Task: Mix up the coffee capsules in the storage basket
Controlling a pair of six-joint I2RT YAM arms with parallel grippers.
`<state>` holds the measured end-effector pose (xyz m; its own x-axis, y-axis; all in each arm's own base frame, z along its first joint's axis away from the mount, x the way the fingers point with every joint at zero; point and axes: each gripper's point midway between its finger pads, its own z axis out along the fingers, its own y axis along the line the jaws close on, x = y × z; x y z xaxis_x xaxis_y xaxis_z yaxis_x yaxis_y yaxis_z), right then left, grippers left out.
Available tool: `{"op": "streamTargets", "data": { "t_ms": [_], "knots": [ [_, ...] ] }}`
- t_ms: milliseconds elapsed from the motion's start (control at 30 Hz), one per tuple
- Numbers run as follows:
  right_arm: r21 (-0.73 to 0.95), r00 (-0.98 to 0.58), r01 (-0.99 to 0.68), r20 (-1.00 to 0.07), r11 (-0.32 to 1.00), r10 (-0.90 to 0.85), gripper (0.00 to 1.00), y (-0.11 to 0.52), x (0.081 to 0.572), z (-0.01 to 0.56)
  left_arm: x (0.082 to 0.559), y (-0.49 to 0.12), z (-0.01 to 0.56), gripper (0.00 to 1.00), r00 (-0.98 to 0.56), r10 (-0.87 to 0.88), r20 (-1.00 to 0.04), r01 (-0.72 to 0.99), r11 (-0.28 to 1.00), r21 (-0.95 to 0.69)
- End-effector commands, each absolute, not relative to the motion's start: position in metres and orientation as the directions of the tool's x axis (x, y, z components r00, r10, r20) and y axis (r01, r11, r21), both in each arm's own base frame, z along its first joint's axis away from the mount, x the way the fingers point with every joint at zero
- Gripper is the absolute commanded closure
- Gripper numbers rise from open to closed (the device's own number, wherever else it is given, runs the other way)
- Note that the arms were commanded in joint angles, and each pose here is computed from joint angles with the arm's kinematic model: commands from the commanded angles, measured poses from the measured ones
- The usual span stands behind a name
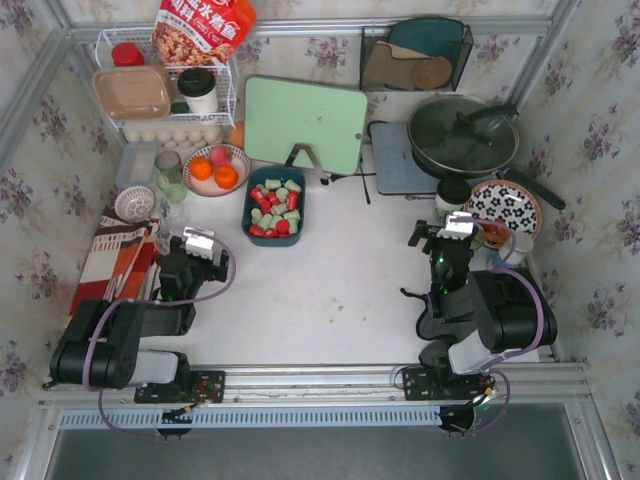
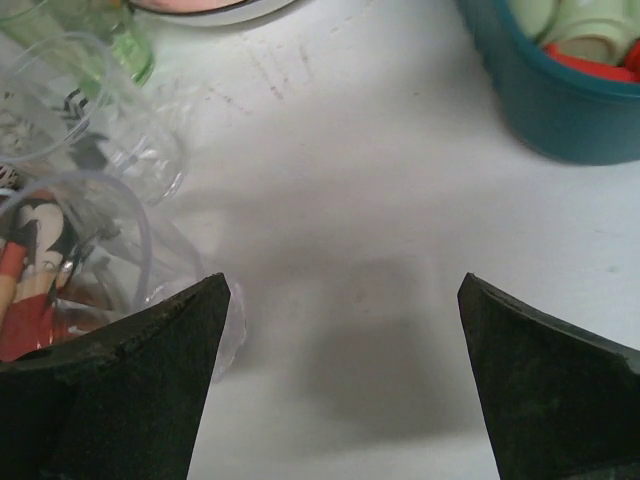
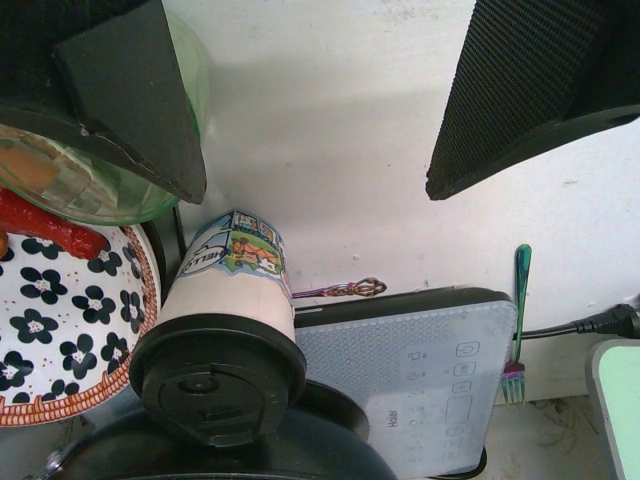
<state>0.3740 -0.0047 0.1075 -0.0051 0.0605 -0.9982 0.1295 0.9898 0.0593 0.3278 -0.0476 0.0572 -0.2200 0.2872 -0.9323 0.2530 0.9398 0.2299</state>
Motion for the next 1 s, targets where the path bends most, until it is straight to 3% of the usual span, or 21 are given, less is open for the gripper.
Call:
{"op": "streamTargets", "data": {
  "t_ms": [0,233,400,967],
  "knots": [
    [0.059,0.003,0.125,-0.998,0.990,0.060,0.00,-0.004,0.375,0.110,0.350,-0.039,0.079,0.00,-0.122,0.207,-0.971,0.216,0.960,0.178],
    [0.059,0.003,0.125,-0.998,0.990,0.060,0.00,-0.004,0.375,0.110,0.363,-0.015,0.067,0.00,-0.220,0.110,-0.969,0.093,0.991,0.091],
    [0.060,0.005,0.124,-0.998,0.990,0.060,0.00,-0.004,0.375,0.111,0.384,0.004,0.056,0.00,-0.386,0.029,-0.922,0.003,1.000,0.031],
    [0.060,0.004,0.124,-0.998,0.990,0.060,0.00,-0.004,0.375,0.110,0.384,0.003,0.057,0.00,-0.380,0.031,-0.925,0.000,0.999,0.033]
  ]
}}
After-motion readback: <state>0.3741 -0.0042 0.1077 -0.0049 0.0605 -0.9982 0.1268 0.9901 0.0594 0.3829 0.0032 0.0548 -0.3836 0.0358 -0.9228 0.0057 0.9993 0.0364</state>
